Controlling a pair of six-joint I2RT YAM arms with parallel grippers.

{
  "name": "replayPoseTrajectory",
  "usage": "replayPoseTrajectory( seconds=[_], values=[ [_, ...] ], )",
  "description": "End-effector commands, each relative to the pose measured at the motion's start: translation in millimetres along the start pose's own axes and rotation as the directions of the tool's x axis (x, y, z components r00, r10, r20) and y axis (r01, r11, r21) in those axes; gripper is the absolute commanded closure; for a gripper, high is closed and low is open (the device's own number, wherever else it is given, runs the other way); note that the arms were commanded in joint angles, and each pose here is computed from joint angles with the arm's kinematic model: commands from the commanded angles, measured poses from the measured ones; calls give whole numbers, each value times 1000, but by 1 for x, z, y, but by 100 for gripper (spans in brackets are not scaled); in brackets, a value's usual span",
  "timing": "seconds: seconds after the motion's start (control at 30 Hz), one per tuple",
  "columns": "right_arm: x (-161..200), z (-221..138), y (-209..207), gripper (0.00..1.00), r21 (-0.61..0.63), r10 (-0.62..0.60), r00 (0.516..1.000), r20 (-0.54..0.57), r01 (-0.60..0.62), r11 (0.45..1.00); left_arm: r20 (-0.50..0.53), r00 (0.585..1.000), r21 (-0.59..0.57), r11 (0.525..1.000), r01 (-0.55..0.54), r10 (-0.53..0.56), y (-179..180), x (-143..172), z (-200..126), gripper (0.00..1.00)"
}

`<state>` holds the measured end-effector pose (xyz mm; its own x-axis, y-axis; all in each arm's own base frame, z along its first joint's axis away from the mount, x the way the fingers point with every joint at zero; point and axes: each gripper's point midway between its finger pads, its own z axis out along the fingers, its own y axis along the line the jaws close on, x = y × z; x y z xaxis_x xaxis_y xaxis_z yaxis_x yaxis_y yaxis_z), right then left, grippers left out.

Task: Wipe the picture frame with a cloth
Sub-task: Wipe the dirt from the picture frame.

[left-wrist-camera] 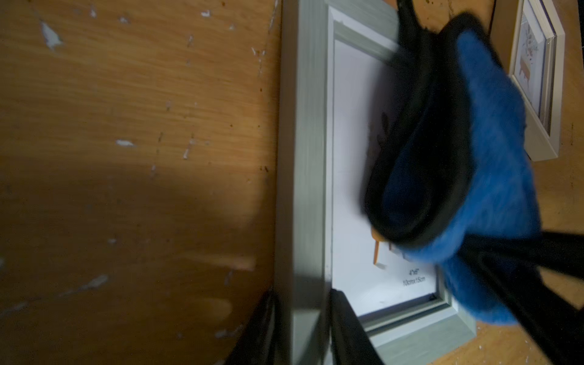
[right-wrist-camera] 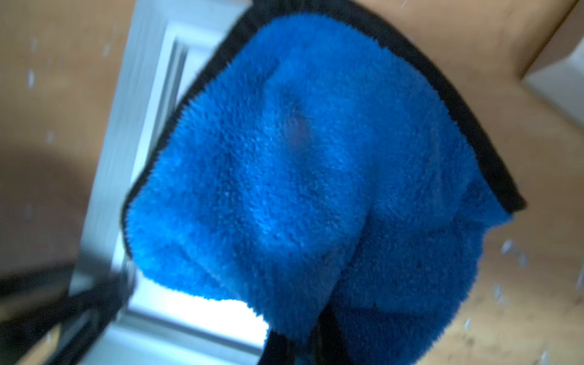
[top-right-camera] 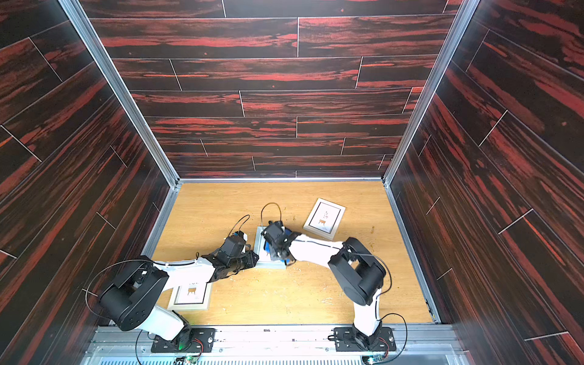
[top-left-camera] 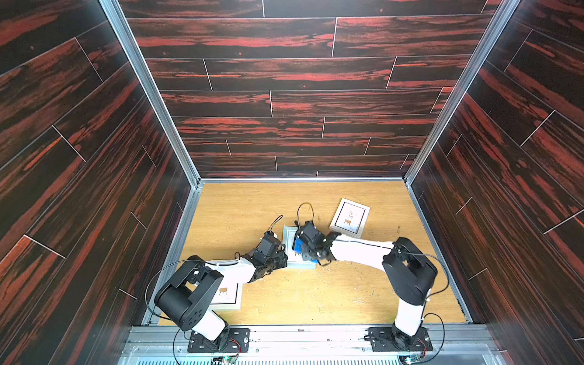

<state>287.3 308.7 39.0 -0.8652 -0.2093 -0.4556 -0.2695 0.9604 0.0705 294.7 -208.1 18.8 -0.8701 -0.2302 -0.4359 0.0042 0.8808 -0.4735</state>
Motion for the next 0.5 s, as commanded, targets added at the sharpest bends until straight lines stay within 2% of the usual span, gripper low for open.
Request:
replayPoseTrajectory(
  seconds=[0.0, 0.17, 0.23, 0.33, 0.47],
  values=[
    [28, 7, -4, 100, -13, 32, 996, -85, -33, 999, -200, 978, -216, 976, 12, -56, 61, 64, -2, 69],
    [-26, 13, 2, 100, -1, 43, 999, -1, -43, 999, -204, 977, -211, 977, 11, -55, 60, 64, -2, 69],
    [-33, 15, 5, 100, 10, 40, 999, -2, -40, 999, -202, 978, -213, 977, 12, -56, 61, 63, -3, 69],
    [-15, 11, 10, 100, -26, 36, 999, -33, -36, 999, -190, 980, -216, 976, 17, -59, 61, 61, -4, 69],
    [31, 1, 12, 100, -59, 27, 995, -97, -33, 998, -184, 980, -212, 977, 30, -70, 60, 60, -3, 69]
  ],
)
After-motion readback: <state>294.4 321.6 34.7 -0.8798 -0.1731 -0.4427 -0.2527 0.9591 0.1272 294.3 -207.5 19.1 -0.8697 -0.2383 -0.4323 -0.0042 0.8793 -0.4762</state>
